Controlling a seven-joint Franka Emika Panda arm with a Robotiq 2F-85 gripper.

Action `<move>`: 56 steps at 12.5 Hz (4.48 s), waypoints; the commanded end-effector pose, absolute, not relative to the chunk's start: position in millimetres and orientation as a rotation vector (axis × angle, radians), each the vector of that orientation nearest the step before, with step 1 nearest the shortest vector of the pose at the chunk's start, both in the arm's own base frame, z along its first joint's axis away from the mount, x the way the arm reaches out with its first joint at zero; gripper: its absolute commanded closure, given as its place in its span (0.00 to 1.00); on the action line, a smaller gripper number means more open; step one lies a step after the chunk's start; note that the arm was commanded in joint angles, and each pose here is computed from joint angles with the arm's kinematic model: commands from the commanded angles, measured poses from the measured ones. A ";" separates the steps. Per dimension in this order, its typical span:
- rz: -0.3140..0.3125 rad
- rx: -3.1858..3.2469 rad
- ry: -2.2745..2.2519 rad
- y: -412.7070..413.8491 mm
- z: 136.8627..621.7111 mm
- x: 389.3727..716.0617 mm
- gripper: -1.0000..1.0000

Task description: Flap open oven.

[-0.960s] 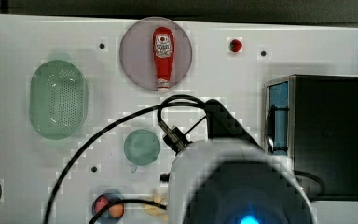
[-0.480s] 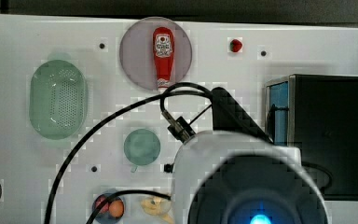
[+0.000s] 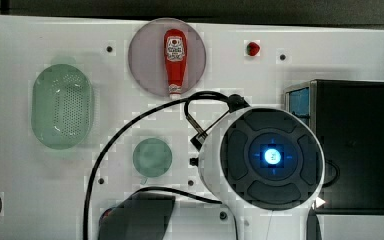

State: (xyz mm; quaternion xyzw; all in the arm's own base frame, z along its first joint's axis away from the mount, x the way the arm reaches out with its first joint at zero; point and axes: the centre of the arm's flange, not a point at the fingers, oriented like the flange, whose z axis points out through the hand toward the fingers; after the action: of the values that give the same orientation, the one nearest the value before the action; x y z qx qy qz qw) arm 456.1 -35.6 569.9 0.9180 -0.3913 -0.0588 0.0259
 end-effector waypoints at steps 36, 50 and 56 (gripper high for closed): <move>-0.092 2.770 -0.088 -196.3 302.6 508.7 0.82; -0.210 2.449 0.010 -64.5 202.5 517.1 0.82; -0.235 2.396 -0.008 -21.2 128.4 511.4 0.82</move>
State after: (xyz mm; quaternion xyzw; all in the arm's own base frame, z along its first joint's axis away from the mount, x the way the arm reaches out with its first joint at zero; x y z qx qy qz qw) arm 501.1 -14.4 121.6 0.9289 0.0541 -0.1203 0.3461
